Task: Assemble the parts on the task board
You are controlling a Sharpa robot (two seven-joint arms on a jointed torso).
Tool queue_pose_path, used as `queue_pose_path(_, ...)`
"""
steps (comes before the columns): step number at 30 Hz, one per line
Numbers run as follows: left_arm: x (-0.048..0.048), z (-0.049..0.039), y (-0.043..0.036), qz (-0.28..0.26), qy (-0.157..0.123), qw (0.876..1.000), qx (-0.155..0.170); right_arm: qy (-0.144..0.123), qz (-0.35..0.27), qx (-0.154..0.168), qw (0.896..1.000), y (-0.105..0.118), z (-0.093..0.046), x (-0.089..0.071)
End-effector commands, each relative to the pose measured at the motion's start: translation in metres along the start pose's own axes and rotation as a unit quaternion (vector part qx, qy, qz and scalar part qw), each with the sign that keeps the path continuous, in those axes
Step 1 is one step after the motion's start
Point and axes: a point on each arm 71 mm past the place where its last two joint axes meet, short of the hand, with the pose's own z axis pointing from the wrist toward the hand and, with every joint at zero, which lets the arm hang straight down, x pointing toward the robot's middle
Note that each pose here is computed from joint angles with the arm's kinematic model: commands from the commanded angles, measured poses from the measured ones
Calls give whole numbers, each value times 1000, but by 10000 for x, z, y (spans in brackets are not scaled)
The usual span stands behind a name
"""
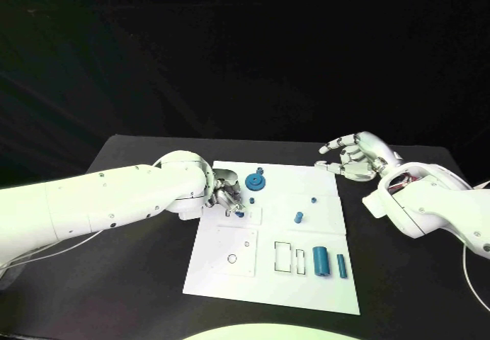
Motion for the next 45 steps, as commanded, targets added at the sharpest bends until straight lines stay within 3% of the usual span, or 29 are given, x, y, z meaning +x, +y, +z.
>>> queue_pose_path(1,28,7,-10,8,10,1000,0,5,-3,-4,1000,8,-2,11)
queue_pose_path(31,69,19,13,0,42,999,-2,-13,-3,-7,1000,6,-6,-17)
queue_pose_path(45,49,41,22,-9,35,999,-4,-22,3,-8,1000,7,-10,-32)
